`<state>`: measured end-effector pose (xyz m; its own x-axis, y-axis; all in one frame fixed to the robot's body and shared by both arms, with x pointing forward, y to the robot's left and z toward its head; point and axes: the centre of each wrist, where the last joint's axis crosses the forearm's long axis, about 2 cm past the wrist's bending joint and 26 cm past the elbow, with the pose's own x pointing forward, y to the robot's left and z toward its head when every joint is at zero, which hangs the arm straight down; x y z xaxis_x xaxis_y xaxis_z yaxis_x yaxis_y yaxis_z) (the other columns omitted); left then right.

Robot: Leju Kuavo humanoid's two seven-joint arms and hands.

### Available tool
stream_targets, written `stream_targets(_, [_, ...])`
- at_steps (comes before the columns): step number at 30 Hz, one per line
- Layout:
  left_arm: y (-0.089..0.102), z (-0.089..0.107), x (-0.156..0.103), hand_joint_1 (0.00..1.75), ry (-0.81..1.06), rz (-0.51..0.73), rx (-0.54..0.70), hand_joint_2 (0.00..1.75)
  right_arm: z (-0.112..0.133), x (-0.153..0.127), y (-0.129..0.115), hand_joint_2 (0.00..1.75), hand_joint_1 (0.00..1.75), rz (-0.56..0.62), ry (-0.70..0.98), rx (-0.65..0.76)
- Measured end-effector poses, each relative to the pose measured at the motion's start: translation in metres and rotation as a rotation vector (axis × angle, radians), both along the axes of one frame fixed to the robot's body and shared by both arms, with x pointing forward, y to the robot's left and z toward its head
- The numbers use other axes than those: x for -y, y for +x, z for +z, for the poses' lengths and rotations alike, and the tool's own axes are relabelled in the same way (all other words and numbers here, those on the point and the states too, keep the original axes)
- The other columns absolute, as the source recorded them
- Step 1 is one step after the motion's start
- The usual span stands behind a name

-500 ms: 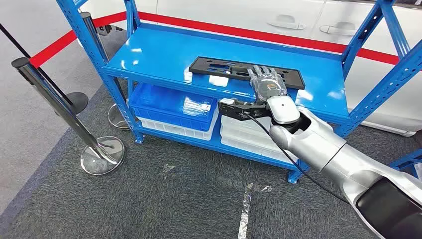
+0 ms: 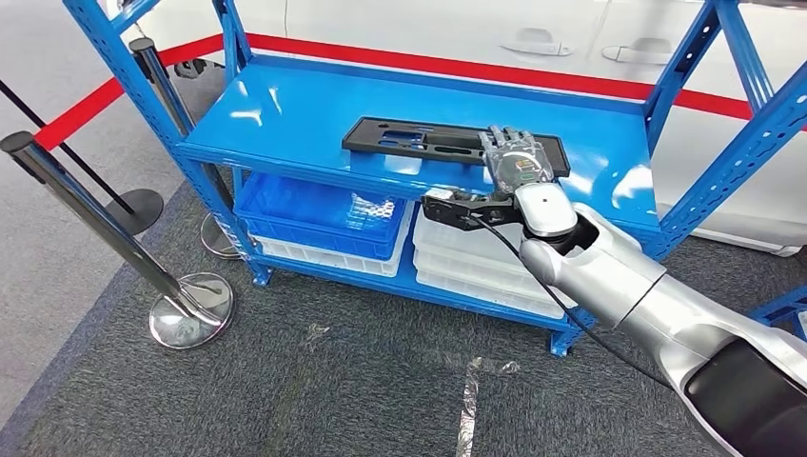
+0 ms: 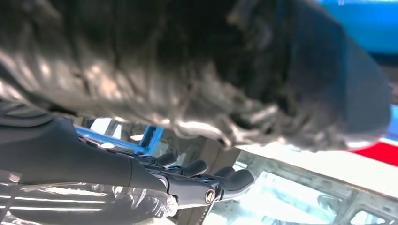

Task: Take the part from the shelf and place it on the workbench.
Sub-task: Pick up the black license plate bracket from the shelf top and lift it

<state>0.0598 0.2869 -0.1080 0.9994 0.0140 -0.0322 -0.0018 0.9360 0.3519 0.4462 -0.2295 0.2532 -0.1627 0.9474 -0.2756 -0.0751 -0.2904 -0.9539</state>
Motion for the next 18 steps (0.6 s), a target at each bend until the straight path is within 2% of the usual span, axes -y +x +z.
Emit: stream_targets(18, [0.001,0.000,-0.001,0.00,0.003,-0.004,-0.010,0.00,-0.009,0.003,-0.003,0.00,0.00,-0.005,-0.003,-0.028])
